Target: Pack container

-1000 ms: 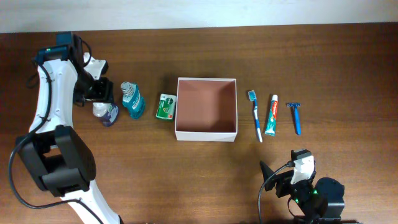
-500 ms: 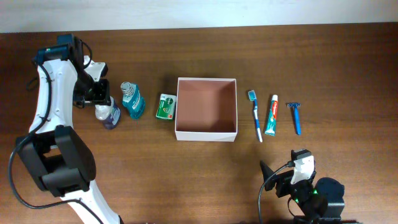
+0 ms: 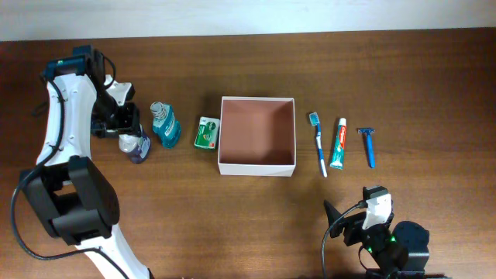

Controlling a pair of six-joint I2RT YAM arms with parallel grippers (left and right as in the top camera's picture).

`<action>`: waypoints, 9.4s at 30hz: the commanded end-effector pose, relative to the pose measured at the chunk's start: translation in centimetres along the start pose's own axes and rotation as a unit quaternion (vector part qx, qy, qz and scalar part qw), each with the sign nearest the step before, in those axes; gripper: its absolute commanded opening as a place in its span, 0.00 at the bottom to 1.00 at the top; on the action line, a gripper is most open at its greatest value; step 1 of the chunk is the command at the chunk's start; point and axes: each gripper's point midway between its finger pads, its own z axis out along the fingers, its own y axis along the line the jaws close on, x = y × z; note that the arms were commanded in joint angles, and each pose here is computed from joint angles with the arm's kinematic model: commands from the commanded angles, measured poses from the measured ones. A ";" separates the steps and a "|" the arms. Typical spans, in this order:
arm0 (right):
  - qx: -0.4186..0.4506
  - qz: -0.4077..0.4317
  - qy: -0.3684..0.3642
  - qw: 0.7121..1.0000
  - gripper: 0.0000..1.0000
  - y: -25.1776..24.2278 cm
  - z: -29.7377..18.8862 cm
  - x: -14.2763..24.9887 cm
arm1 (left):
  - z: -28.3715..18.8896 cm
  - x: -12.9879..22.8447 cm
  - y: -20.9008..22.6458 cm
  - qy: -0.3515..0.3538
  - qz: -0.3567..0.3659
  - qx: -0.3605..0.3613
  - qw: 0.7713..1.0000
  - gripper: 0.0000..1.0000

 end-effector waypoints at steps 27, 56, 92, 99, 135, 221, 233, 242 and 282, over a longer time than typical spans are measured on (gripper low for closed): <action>-0.003 0.005 -0.001 1.000 0.99 0.1 0.0 0.1 | -15.3 -2.8 -1.7 -0.163 -0.028 -0.020 0.986 0.01; -0.003 0.005 -0.001 1.000 0.99 0.1 0.0 0.1 | -6.1 -5.2 -34.8 -0.168 0.280 0.049 0.944 0.01; -0.003 0.005 -0.001 1.000 0.99 0.1 0.0 0.1 | -17.5 -4.2 -21.3 -0.243 0.160 -0.061 0.955 0.47; -0.003 0.005 -0.001 1.000 0.99 0.1 0.0 0.1 | -16.3 -5.1 -13.4 -0.205 0.035 -0.026 0.978 0.68; -0.003 0.005 -0.001 1.000 0.99 0.1 0.0 0.1 | -5.6 -3.3 -9.9 -0.051 0.050 -0.018 0.997 0.10; -0.003 0.005 -0.001 1.000 0.99 0.1 0.0 0.1 | 0.7 -8.9 -40.9 -0.231 0.250 -0.014 0.940 0.89; -0.003 0.005 -0.001 1.000 0.99 0.1 0.0 0.1 | 3.5 -8.5 -43.0 -0.224 0.286 -0.017 0.932 0.89; -0.003 0.005 -0.001 1.000 0.99 0.1 0.0 0.1 | 5.8 -8.5 -42.8 -0.206 0.299 -0.028 0.931 0.80; -0.003 0.005 -0.001 1.000 0.99 0.1 0.0 0.1 | 3.1 -6.2 -40.6 -0.171 0.321 -0.058 0.930 0.63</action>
